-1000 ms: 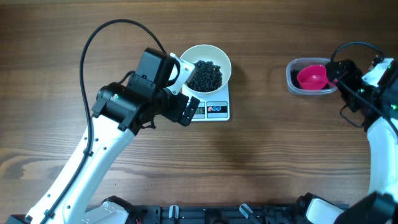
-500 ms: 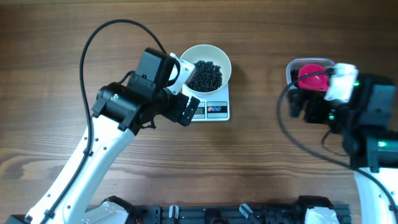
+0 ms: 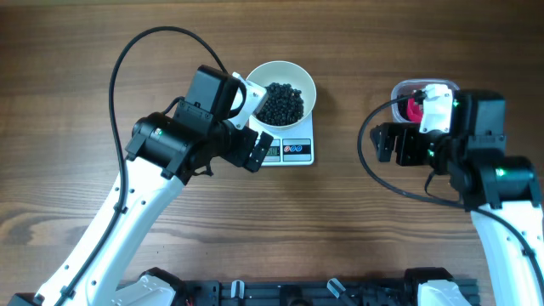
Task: Scoop item into bowl and weigh 150g on scale
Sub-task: 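Open the right gripper to release the scoop and withdraw toward the front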
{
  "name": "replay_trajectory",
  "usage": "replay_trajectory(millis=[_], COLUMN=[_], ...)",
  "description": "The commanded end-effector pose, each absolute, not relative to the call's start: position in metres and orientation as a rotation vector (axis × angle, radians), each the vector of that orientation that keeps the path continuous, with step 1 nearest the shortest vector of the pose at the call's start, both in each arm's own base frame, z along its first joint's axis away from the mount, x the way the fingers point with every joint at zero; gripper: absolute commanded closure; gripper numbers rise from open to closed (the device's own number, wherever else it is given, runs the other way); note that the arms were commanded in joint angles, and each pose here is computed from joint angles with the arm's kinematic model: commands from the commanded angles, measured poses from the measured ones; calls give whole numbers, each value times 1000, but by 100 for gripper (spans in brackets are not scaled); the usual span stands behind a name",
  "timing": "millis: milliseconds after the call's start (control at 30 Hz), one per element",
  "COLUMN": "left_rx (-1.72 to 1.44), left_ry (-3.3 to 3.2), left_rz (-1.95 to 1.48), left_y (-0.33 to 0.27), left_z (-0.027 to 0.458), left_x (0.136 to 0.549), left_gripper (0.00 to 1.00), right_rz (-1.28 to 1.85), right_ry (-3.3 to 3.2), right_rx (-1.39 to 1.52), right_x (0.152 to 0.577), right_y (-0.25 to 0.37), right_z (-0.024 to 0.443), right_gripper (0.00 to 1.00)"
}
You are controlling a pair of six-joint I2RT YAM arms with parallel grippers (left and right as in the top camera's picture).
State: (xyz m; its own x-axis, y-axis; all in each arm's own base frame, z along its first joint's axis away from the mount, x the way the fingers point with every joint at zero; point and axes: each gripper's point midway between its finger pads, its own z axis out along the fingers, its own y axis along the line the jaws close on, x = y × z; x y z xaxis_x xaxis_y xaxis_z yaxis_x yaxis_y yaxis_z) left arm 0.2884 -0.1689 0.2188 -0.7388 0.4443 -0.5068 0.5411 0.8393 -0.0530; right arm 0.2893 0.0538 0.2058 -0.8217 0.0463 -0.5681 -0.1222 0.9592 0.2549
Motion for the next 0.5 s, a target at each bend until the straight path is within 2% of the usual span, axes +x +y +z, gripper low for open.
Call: replay_trajectory(millis=[0,67,133,200,300,467], left_rx=[715,715,715,715,715,715], left_ry=[2528,2528,2528,2528,2528,2528], left_rz=[-263,-263,-263,-263,-263,-263], left_y=[-167,-167,-167,-167,-167,-167], left_z=[220,220,220,220,220,220], left_x=[289,289,289,289,289,289], left_gripper=[0,0,0,0,0,0], right_rz=[369,392,423,392,312,87], right_ry=[2538,2506,2328,2161,1973,1688], right_rx=[-47,-121,-512,-719,-743,-670], right_x=[299,305,306,292,257,223], right_y=[54,60,82,92,91,74], right_z=[200,202,223,244,258,218], right_gripper=[0,0,0,0,0,0])
